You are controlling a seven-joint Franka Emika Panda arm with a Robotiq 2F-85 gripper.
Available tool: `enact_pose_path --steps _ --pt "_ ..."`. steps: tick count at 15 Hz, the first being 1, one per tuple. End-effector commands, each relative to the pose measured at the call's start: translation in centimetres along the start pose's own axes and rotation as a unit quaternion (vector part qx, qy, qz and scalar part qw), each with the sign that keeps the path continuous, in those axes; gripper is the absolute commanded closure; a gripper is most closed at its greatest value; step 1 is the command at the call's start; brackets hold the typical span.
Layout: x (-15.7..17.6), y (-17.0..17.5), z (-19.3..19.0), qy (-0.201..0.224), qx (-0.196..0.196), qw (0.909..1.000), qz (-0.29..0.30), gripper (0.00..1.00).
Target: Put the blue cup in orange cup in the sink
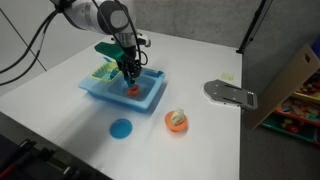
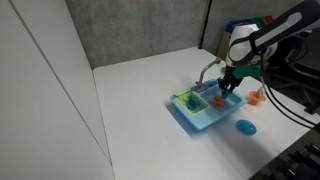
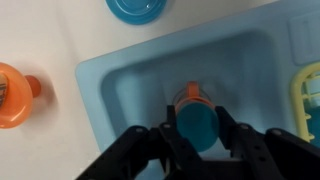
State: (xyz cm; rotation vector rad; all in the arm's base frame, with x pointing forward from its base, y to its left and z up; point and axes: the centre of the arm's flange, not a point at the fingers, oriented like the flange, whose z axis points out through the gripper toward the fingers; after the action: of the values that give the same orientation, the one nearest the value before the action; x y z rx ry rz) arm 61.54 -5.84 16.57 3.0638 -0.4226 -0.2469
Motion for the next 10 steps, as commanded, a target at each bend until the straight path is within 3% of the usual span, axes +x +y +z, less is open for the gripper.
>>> enact_pose_path --steps 1,10 --pt "2.3 -1.0 0.8 -0.007 0.003 0.9999 0.014 0.83" --pt "3.5 -1.6 3.3 -0.012 0.000 0.9998 0.014 0.83"
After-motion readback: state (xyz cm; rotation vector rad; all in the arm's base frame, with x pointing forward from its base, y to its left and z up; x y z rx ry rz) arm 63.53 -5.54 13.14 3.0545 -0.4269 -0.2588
